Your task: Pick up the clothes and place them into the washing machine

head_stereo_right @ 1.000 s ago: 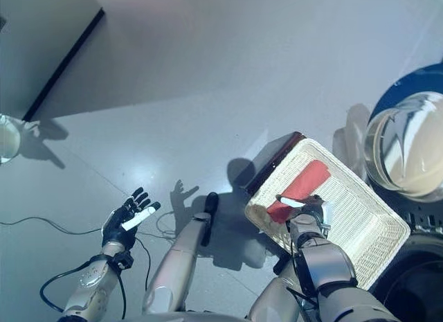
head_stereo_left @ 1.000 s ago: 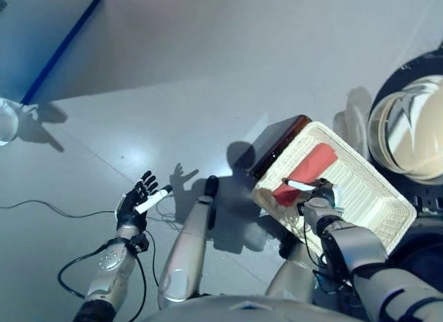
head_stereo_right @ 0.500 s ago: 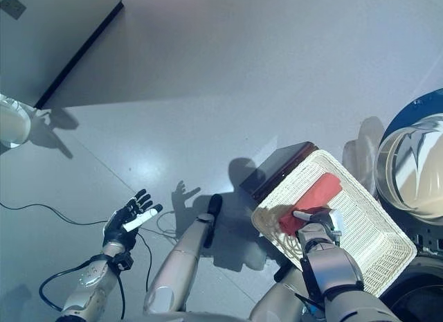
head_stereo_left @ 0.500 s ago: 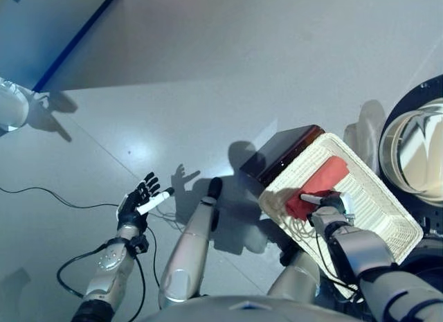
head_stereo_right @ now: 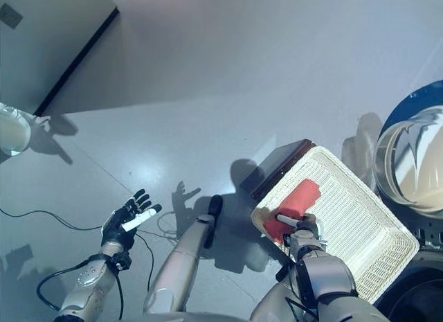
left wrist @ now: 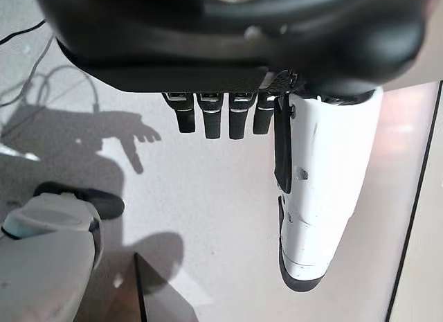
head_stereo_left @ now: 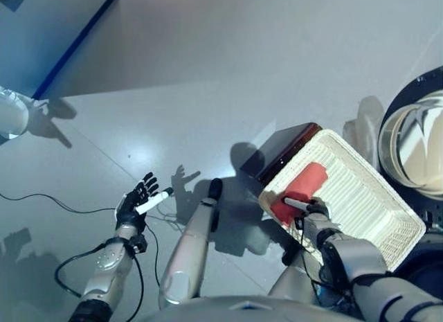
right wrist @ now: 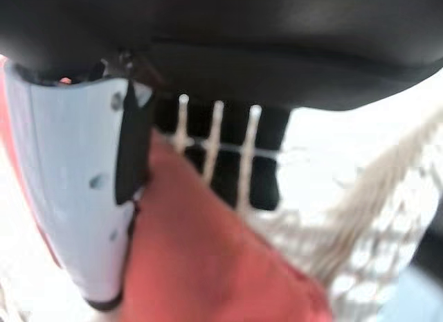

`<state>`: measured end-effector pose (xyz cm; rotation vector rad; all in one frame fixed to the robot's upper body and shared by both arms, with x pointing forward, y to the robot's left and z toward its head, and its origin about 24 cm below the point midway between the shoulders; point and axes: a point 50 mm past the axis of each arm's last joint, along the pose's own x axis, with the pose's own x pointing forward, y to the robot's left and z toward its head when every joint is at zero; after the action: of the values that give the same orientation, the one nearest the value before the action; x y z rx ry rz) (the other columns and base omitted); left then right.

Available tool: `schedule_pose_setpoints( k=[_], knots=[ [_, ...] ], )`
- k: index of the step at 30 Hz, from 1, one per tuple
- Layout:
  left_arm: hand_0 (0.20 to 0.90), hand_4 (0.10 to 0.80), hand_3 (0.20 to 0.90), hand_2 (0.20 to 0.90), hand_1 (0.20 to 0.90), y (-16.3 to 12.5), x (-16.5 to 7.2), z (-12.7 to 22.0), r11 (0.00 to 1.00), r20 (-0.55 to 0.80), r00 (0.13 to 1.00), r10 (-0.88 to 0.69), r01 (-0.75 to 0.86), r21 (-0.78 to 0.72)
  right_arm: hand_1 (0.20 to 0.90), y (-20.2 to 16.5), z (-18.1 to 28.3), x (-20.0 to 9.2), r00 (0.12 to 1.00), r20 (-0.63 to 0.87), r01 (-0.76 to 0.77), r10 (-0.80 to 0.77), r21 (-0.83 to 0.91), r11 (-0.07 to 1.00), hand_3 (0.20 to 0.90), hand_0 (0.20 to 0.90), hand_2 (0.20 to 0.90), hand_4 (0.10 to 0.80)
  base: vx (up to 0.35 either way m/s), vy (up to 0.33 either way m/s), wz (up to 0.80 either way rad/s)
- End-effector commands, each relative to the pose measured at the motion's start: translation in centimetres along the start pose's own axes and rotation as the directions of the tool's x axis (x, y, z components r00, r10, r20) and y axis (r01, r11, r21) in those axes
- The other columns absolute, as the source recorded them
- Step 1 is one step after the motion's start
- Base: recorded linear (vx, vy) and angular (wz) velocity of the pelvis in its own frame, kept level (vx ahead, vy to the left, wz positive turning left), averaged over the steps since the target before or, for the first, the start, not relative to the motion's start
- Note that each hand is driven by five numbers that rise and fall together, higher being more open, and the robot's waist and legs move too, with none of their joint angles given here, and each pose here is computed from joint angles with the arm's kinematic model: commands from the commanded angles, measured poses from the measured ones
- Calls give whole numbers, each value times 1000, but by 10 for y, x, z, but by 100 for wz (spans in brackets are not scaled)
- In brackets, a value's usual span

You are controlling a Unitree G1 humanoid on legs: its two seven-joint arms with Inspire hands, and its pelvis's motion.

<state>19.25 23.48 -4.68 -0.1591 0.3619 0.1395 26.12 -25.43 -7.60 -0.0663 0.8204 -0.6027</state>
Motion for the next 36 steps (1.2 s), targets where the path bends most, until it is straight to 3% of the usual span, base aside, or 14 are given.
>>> schedule_pose_setpoints(
  k=[1, 9, 12, 17, 21, 23, 25, 26, 28, 29, 34, 36],
  knots=[
    [900, 800, 900, 900, 900, 24, 3, 42, 996, 193, 979, 67, -78, 48, 200, -32, 28, 6, 987, 111, 93, -118, 205, 974, 200, 200, 200, 300, -20, -27, -23],
    [900, 800, 900, 900, 900, 27, 0, 38, 995, 185, 979, 88, -95, 31, 200, -64, 43, 10, 970, 128, 134, -206, 428, 894, 200, 200, 200, 300, -69, -14, -30],
    [900, 800, 900, 900, 900, 27, -4, 32, 995, 175, 979, 101, -102, -1, 200, -73, 50, 9, 958, 145, 118, -248, 591, 798, 200, 200, 200, 300, -66, 35, -38],
    [900, 800, 900, 900, 900, 22, -5, 20, 994, 140, 984, 106, -102, -34, 200, -83, 53, 8, 945, 139, 117, -298, 704, 700, 200, 200, 200, 300, 41, 13, -43],
    [900, 800, 900, 900, 900, 20, -10, 11, 993, 122, 987, 103, -95, -69, 200, -97, 55, 8, 933, 134, 98, -334, 799, 593, 200, 200, 200, 300, -27, 38, -46],
    [900, 800, 900, 900, 900, 16, -13, 0, 990, 89, 991, 102, -92, -107, 200, -104, 57, 7, 926, 112, 77, -360, 878, 472, 200, 200, 200, 300, 36, 26, -55],
    [900, 800, 900, 900, 900, 16, -14, -2, 988, 86, 991, 103, -93, -120, 200, -105, 55, 7, 924, 106, 79, -368, 887, 455, 200, 200, 200, 300, 61, 8, -64],
    [900, 800, 900, 900, 900, 13, -16, -7, 984, 72, 992, 108, -96, -147, 200, -106, 57, 5, 917, 95, 53, -389, 934, 353, 200, 200, 200, 300, 66, 13, -58],
    [900, 800, 900, 900, 900, 12, -16, -10, 984, 62, 993, 105, -95, -151, 200, -108, 58, 4, 912, 86, 53, -401, 944, 325, 200, 200, 200, 300, 51, 10, -51],
    [900, 800, 900, 900, 900, 9, -18, -17, 984, 35, 995, 94, -88, -156, 200, -118, 62, 3, 898, 56, 54, -436, 971, 235, 200, 200, 200, 300, 25, 10, -46],
    [900, 800, 900, 900, 900, 3, -21, -25, 986, 7, 998, 62, -60, -153, 200, -147, 78, -1, 859, 51, 39, -510, 986, 165, 200, 200, 200, 300, 25, 24, -11],
    [900, 800, 900, 900, 900, 1, -24, -34, 987, -32, 998, 55, -59, -147, 200, -177, 91, -7, 816, 18, 23, -578, 998, 63, 200, 200, 200, 300, 40, 52, 3]
  ],
)
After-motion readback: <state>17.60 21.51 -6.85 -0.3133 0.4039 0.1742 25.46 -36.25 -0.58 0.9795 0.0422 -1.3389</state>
